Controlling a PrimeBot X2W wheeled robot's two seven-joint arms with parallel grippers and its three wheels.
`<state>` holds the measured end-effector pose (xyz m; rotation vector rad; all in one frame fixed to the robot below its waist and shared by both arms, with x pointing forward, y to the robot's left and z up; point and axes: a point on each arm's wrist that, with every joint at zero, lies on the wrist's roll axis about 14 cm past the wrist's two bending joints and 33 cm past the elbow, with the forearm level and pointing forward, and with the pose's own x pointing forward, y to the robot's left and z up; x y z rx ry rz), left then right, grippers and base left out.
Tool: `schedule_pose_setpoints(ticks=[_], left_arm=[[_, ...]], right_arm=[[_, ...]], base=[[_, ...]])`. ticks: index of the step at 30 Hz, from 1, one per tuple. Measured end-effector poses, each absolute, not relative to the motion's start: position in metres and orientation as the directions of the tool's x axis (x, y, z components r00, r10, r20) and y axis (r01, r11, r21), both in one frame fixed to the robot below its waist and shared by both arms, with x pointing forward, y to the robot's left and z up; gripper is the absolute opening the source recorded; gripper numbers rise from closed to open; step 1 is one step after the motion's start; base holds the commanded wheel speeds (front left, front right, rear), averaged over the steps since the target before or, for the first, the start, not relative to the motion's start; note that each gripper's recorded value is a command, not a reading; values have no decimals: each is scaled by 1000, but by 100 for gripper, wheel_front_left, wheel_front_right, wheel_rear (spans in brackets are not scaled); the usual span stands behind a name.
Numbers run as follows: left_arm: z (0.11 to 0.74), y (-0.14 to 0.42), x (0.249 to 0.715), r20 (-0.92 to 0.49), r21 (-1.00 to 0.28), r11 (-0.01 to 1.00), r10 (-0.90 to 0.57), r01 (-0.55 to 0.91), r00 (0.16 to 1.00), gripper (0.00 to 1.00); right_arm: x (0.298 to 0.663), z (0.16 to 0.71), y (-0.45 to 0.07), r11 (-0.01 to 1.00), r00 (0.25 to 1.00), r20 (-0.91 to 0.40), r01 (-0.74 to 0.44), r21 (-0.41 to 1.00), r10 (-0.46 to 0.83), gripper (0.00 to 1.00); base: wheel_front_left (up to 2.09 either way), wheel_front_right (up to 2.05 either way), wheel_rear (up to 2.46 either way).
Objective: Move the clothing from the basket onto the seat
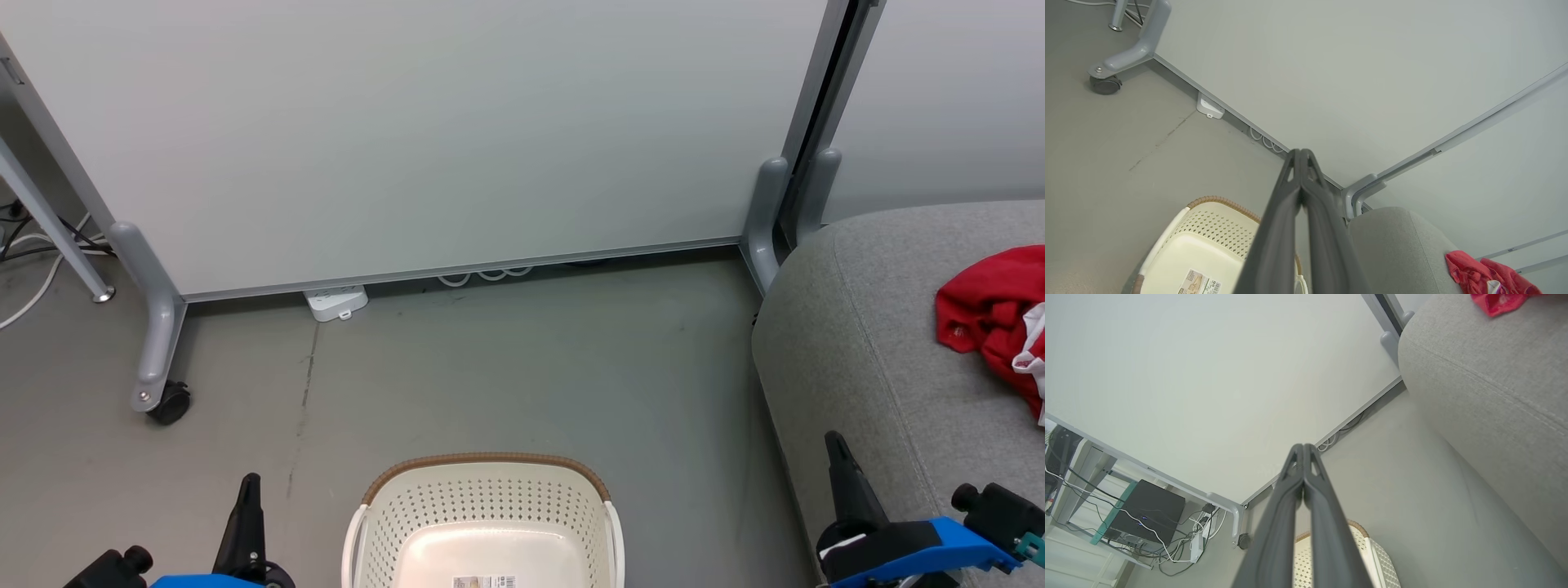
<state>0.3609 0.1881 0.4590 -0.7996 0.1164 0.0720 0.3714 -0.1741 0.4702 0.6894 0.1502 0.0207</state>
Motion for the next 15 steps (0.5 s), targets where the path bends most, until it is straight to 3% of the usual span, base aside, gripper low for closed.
schedule_pose_setpoints(ticks=[15], left_arm=[[467,193,367,-122,-830,546,26,-117,992,0]], right_arm=[[376,476,-180,616,992,-114,58,785,51,0]], base=[[0,0,0]])
